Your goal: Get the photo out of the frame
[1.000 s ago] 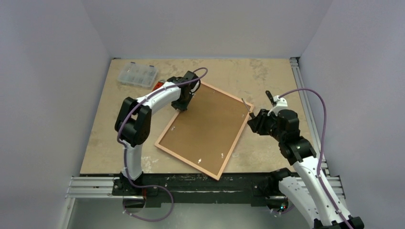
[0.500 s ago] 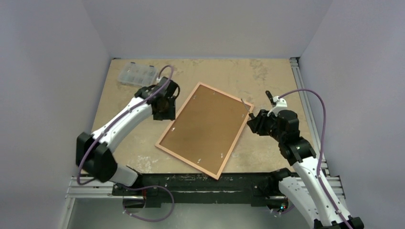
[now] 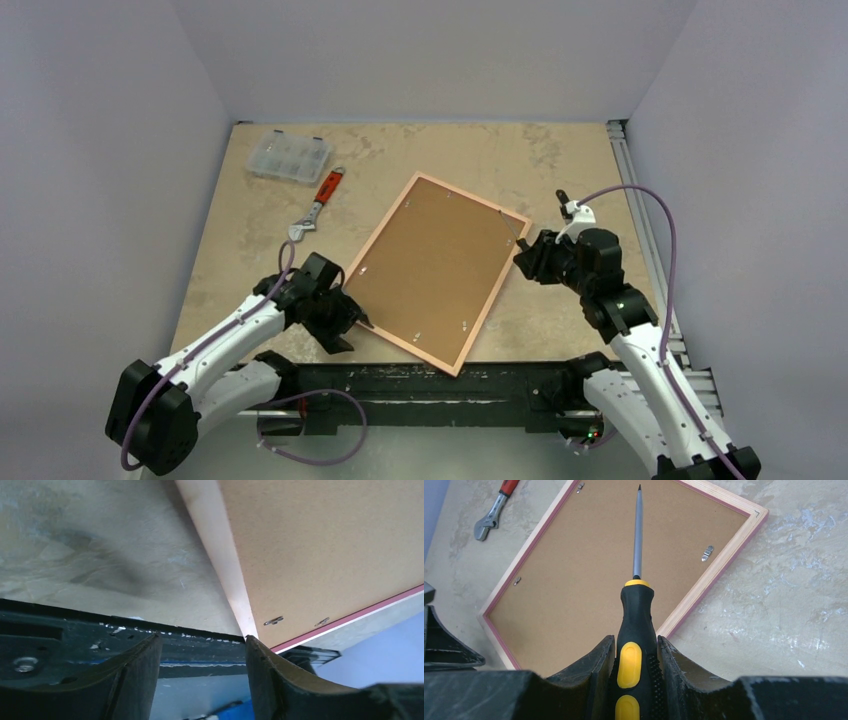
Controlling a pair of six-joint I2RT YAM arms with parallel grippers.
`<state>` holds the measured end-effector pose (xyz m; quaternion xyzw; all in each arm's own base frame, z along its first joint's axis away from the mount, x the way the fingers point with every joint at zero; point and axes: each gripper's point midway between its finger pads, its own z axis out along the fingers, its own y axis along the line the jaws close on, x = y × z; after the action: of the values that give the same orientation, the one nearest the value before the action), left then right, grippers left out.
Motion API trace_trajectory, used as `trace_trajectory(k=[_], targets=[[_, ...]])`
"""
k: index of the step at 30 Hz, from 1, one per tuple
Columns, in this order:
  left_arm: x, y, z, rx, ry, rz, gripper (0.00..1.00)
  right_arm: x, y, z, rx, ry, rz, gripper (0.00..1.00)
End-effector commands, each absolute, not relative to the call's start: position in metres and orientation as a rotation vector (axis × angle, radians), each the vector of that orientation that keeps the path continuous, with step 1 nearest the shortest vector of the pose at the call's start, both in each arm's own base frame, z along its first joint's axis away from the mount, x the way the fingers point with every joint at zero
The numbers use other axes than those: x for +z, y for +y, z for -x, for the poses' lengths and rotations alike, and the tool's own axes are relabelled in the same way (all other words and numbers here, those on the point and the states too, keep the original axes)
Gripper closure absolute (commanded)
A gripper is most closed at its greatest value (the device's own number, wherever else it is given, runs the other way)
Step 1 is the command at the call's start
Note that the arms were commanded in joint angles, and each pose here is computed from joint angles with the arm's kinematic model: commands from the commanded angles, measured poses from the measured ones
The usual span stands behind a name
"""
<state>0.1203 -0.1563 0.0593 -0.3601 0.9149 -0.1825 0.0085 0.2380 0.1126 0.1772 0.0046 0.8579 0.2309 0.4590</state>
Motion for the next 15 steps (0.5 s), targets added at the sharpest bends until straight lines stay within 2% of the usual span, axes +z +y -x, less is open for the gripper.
trace_trajectory(k=[1, 7, 15], targets=[[0.073, -0.179, -0.137, -0.781, 2.72, 1.409, 0.38, 0.196, 0.117, -0.241, 0.593, 2.05, 0.026, 1.0], [0.056, -0.184, -0.149, -0.76, 2.664, 1.495, 0.41, 0.197, 0.118, -0.24, 0.604, 2.036, 0.026, 1.0], [0.039, -0.187, -0.159, -0.626, 2.664, 1.481, 0.53, 0.196, 0.116, -0.238, 0.595, 2.036, 0.024, 1.0]])
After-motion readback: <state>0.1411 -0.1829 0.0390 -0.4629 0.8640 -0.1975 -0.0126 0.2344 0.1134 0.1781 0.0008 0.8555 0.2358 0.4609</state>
